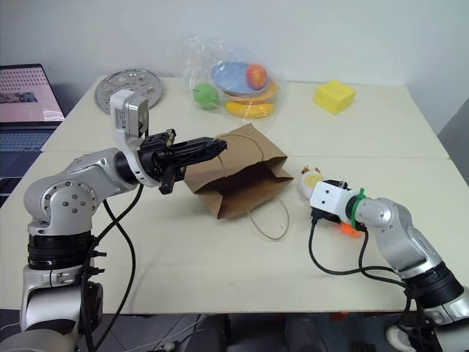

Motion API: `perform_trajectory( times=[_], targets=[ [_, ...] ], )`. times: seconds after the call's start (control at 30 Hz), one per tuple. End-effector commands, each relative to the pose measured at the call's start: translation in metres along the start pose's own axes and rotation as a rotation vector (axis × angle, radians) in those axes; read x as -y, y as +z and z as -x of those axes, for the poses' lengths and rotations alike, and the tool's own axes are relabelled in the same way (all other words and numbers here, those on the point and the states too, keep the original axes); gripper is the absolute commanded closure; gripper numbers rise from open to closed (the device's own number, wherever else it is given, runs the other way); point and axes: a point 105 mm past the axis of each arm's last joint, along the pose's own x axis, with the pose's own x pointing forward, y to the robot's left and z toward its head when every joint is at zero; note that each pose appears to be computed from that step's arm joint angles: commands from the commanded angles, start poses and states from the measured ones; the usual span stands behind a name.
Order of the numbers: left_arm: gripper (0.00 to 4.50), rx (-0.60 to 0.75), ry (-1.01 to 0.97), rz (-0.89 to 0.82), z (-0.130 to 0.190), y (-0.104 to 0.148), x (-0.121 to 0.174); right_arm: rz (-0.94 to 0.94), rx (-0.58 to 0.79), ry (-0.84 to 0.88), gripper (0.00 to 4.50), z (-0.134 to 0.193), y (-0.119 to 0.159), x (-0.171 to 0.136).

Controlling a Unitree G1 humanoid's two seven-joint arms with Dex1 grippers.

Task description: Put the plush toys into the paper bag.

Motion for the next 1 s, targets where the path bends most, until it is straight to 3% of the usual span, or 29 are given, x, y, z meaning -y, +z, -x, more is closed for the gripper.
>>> perform_trajectory(
  times=[0.03, 0.17, 0.2, 0.33, 0.47, 0.63, 0.77, 1.0],
  targets=[
    [4.5, 0.025, -0.004, -0.062, 0.002, 0.014, 0.006, 0.031, 0.02, -0.046, 2.85, -0.002, 0.005, 0.01],
    [4.5, 0.031, 0.002, -0.062, 0.003, 0.016, 0.006, 0.023, 0.043, -0.067, 4.31, -0.004, 0.011, 0.015],
    [4.5, 0.033, 0.004, -0.062, 0.003, 0.017, 0.005, 0.022, 0.046, -0.07, 4.44, -0.003, 0.012, 0.016],
    [4.5, 0.037, 0.008, -0.065, 0.004, 0.018, 0.005, 0.037, 0.067, -0.037, 4.44, 0.009, 0.017, 0.021],
    [4.5, 0.042, 0.0, -0.063, 0.004, 0.02, 0.006, 0.014, 0.21, 0.261, 4.44, 0.064, 0.053, 0.007],
    [4.5, 0.022, -0.018, -0.059, 0.004, 0.019, 0.008, -0.047, 0.353, 0.432, 4.44, 0.093, 0.097, -0.004],
    [4.5, 0.016, -0.035, -0.059, 0.003, 0.019, 0.009, -0.131, 0.465, 0.373, 4.44, 0.072, 0.13, 0.001],
    [4.5, 0.025, -0.035, -0.061, 0.003, 0.022, 0.008, -0.107, 0.425, 0.257, 4.44, 0.004, 0.137, -0.007]
  ],
)
